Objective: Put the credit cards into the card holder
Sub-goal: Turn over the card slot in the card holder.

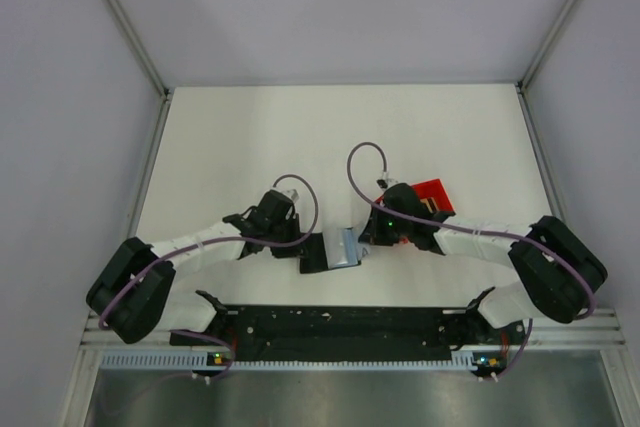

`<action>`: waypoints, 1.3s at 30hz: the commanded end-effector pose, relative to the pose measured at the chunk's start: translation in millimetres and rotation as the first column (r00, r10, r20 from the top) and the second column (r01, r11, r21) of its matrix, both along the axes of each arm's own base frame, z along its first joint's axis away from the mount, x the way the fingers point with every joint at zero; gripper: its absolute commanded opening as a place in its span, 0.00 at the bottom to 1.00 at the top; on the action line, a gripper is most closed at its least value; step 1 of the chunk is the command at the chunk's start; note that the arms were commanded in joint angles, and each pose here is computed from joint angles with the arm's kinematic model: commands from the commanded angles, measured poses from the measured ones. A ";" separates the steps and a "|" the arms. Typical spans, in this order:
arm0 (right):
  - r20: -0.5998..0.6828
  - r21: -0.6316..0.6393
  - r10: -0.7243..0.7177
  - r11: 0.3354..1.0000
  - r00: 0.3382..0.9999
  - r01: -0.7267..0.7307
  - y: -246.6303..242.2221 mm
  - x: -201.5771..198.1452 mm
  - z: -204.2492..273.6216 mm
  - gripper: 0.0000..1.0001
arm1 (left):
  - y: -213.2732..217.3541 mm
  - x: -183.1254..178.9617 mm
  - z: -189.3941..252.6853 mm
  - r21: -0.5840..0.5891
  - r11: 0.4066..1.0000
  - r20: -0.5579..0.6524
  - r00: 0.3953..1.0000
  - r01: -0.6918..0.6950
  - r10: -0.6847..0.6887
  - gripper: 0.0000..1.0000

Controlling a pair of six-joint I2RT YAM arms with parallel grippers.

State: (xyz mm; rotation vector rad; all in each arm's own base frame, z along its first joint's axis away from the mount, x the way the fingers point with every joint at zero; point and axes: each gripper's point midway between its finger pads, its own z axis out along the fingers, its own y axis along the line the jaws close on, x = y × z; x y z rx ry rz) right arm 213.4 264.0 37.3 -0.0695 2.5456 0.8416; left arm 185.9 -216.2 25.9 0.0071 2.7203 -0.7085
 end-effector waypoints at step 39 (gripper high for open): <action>0.176 0.078 0.138 0.985 0.975 -0.154 63.3 -8.2 99.2 0.00 | -7.2 8.8 23.9 -0.057 0.998 0.076 0.997 -0.004 0.009 0.00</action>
